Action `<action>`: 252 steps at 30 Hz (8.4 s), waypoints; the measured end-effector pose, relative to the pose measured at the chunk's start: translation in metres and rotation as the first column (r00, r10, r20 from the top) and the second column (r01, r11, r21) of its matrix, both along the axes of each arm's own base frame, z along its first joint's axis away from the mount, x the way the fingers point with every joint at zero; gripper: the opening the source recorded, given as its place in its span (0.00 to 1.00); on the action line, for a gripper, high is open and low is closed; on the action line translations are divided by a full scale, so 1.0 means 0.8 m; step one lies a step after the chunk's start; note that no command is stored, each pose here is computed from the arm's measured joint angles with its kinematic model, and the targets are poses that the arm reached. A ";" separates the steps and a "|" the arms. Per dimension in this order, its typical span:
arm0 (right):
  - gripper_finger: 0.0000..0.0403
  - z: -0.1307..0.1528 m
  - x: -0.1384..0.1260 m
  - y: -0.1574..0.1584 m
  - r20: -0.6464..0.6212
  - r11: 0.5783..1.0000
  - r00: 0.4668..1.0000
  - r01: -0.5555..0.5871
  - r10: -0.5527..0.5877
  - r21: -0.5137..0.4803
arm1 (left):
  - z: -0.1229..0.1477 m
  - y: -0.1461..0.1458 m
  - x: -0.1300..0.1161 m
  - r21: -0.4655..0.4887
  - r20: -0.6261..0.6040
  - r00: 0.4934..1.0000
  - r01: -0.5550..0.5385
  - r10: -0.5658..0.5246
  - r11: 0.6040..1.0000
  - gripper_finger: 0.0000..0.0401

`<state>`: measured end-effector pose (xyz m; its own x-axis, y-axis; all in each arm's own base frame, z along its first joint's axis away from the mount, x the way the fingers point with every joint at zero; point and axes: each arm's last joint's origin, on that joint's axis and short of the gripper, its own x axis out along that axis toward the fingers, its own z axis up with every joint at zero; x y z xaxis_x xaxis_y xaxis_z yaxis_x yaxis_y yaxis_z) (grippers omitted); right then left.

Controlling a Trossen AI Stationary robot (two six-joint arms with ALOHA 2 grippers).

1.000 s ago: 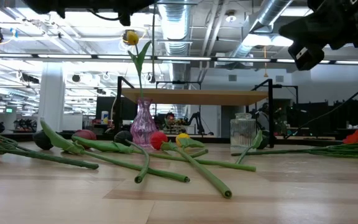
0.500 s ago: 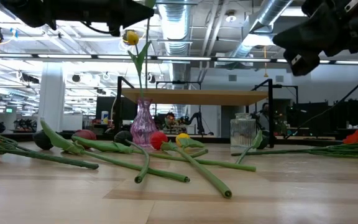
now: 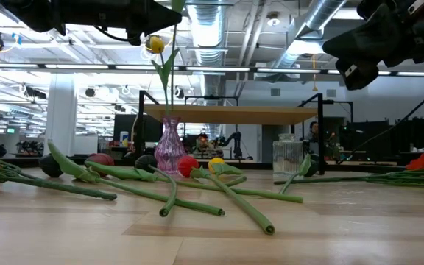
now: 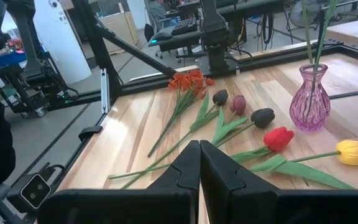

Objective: Pick and place flowers into a vace then onto a shelf
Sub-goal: Put the white tulip into the violet vase, then put the top black tulip into the purple vase

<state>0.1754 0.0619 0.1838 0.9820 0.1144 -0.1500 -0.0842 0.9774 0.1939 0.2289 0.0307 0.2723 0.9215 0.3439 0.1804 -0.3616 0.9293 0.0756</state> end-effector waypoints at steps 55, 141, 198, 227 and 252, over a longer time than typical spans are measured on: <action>0.00 -0.001 0.000 0.000 -0.004 1.000 1.000 0.000 0.000 -0.002 | -0.016 0.015 0.006 -0.074 -0.066 0.996 -0.064 0.059 0.995 0.05; 0.00 -0.045 -0.016 -0.009 -0.371 0.993 0.921 0.119 -0.117 -0.017 | 0.012 -0.072 -0.016 0.055 -0.026 0.974 0.228 -0.227 0.972 0.30; 0.23 -0.041 -0.006 -0.045 -0.388 0.668 0.805 0.590 -0.448 0.453 | 0.011 -0.072 -0.016 0.055 -0.028 0.973 0.230 -0.229 0.972 0.30; 0.25 -0.080 0.015 -0.040 -0.475 0.646 0.755 0.644 -0.452 0.410 | 0.011 -0.072 -0.016 0.039 -0.022 0.973 0.233 -0.232 0.972 0.30; 0.25 -0.098 0.024 -0.043 -0.522 0.605 0.738 0.663 -0.429 0.441 | 0.011 -0.072 -0.016 0.039 -0.023 0.972 0.233 -0.232 0.972 0.30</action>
<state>0.1944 0.0277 0.1055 0.7812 -0.2510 -0.5716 0.6107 0.4972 0.6163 0.2159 -0.0266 0.2812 0.9786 0.1125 0.1725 -0.1342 0.9836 0.1201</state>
